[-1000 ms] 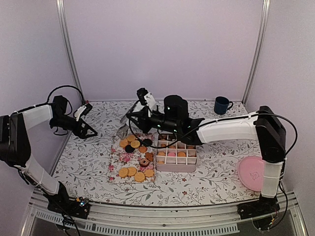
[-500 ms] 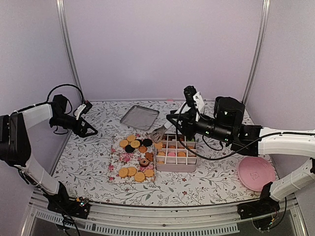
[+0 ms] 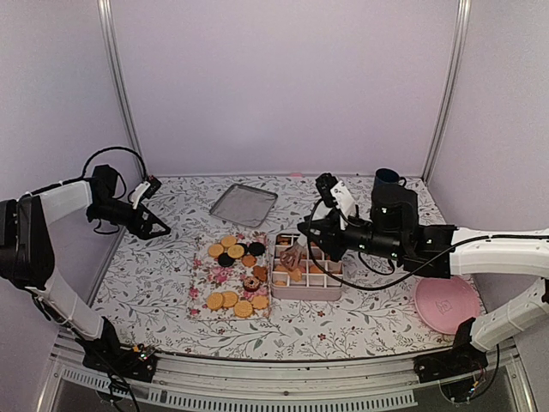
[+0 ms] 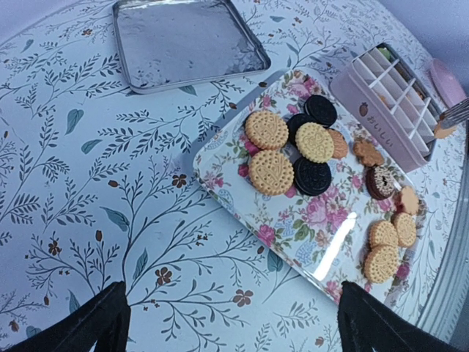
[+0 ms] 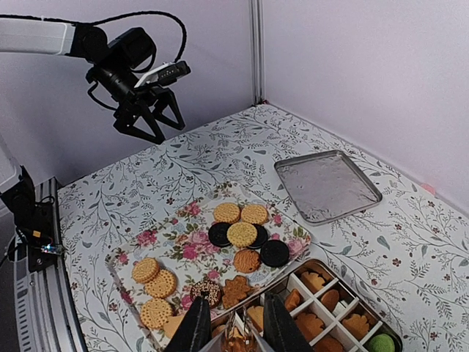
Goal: Pack the cookies
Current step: Place the fake cookies in the empty pocket of the box.
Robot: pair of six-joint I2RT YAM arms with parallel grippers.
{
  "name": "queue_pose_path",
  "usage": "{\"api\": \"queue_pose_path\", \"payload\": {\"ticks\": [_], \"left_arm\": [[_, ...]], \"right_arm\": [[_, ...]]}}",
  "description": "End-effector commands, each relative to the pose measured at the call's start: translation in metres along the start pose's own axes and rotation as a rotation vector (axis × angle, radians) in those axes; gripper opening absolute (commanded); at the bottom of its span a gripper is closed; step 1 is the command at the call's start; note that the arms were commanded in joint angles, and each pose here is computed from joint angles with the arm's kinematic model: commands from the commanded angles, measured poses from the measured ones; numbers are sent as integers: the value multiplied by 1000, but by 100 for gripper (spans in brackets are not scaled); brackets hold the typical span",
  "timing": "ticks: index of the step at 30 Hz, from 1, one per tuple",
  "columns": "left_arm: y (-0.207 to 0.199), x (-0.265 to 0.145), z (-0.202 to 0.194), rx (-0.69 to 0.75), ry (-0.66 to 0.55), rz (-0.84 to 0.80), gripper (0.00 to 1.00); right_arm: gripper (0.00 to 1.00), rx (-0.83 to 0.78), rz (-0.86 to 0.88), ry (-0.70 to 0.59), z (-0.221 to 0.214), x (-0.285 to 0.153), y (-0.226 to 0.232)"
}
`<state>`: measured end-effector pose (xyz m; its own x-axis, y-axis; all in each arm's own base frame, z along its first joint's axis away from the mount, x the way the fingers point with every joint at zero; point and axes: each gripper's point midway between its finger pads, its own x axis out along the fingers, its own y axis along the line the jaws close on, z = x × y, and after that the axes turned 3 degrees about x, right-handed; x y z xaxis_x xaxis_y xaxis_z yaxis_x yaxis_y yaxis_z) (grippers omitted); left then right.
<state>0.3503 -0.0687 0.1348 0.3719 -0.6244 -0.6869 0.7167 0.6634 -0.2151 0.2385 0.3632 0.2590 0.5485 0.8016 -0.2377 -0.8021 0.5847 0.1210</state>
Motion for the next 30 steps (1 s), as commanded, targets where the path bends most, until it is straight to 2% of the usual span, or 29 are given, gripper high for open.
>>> {"api": "queue_pose_path", "payload": {"ticks": [1,8,16,24,30], "left_arm": [[5,-2,5,8,-13,0,99],[6,-2,4,12,-7,7,99],[7,-2,4,12,-9,19,99],[8,-5,6,15,-10,31,99],[8,-5,5,16,-6,35,99]], "right_arm": [[0,-32,-33,-3,-5,5,-5],[0,-34,-28,29,-17,12,-5],[23,-39,-34,23,-15,11,-6],[30,-88,-32,-7,5,10,-4],[31,-102,-33,-25,16,12,-3]]}}
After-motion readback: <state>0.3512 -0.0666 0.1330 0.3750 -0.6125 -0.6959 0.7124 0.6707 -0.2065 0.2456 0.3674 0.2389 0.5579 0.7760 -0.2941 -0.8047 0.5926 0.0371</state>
